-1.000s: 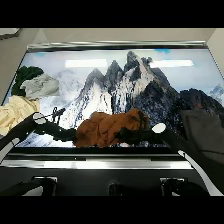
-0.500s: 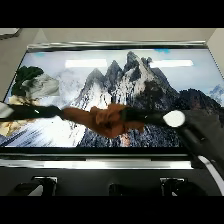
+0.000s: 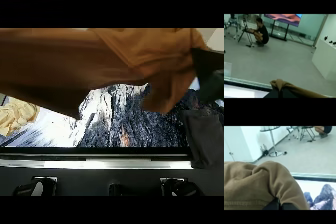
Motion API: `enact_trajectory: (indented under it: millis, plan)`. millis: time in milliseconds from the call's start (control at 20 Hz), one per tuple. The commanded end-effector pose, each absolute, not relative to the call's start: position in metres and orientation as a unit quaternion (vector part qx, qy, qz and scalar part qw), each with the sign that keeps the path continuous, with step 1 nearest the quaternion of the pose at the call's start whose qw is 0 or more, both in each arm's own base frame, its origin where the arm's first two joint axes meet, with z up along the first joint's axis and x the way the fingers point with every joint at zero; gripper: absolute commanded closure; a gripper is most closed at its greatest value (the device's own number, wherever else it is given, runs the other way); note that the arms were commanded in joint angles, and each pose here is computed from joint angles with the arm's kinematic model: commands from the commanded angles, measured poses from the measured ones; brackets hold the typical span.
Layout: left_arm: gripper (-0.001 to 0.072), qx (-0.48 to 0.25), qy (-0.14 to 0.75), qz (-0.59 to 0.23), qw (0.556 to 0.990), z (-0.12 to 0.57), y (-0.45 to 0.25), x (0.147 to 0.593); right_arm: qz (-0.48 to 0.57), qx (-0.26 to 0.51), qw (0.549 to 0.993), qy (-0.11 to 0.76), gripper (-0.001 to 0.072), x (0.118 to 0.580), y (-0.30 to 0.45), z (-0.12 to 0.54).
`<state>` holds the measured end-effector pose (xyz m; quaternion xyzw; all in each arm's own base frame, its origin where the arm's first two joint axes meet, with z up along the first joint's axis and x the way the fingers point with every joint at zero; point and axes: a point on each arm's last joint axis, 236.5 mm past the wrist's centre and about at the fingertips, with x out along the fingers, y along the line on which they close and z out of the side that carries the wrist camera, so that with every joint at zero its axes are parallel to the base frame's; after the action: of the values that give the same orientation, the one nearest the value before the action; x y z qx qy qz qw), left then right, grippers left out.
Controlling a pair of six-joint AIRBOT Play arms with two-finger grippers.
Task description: Fold the shirts.
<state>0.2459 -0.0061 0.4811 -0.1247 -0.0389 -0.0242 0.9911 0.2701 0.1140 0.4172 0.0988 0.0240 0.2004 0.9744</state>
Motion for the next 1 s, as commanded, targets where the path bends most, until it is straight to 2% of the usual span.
enact_trajectory:
  millis: [0,50,150,250,300,350,450,600,700,850,900,950]
  plan:
    - [0.0678,-0.109,-0.076,-0.003,0.991,0.503,-0.001,0.221,0.173,0.108,0.977,0.058,0.0664,0.244,0.092,0.408]
    - [0.0678,-0.109,-0.066,0.000,0.992,0.498,0.001,0.228,0.167,0.114,0.975,0.091,0.0664,0.243,0.091,0.393]
    - [0.0677,-0.116,-0.012,0.002,0.993,0.471,0.007,0.255,0.138,0.108,0.955,0.239,0.0664,0.247,0.093,0.323]
    - [0.0677,-0.104,0.076,0.003,0.992,0.418,0.015,0.293,0.130,0.083,0.899,0.409,0.0663,0.239,0.106,0.245]
    - [0.0678,-0.097,0.125,0.004,0.987,0.382,0.021,0.316,0.130,0.073,0.878,0.454,0.0663,0.244,0.113,0.220]
    - [0.0677,-0.100,0.167,0.006,0.981,0.346,0.028,0.338,0.126,0.062,0.872,0.469,0.0663,0.260,0.118,0.201]
    - [0.0677,-0.125,0.238,0.016,0.963,0.272,0.042,0.379,0.101,0.046,0.890,0.441,0.0663,0.325,0.124,0.175]
    - [0.0677,-0.154,0.332,0.025,0.930,0.173,0.055,0.426,0.074,0.092,0.894,0.432,0.0663,0.407,0.152,0.118]
    - [0.0676,-0.168,0.392,0.027,0.904,0.114,0.058,0.446,0.052,0.137,0.874,0.463,0.0663,0.437,0.169,0.060]
    - [0.0669,-0.199,0.472,0.013,0.859,0.046,0.045,0.450,-0.011,0.216,0.841,0.496,0.0660,0.452,0.175,0.002]
    - [0.0585,-0.211,0.494,0.004,0.844,0.032,0.037,0.447,-0.023,0.238,0.836,0.494,0.0614,0.455,0.177,-0.002]
    - [0.0400,-0.216,0.509,-0.002,0.833,0.023,0.032,0.444,-0.023,0.247,0.838,0.486,0.0418,0.460,0.178,0.000]
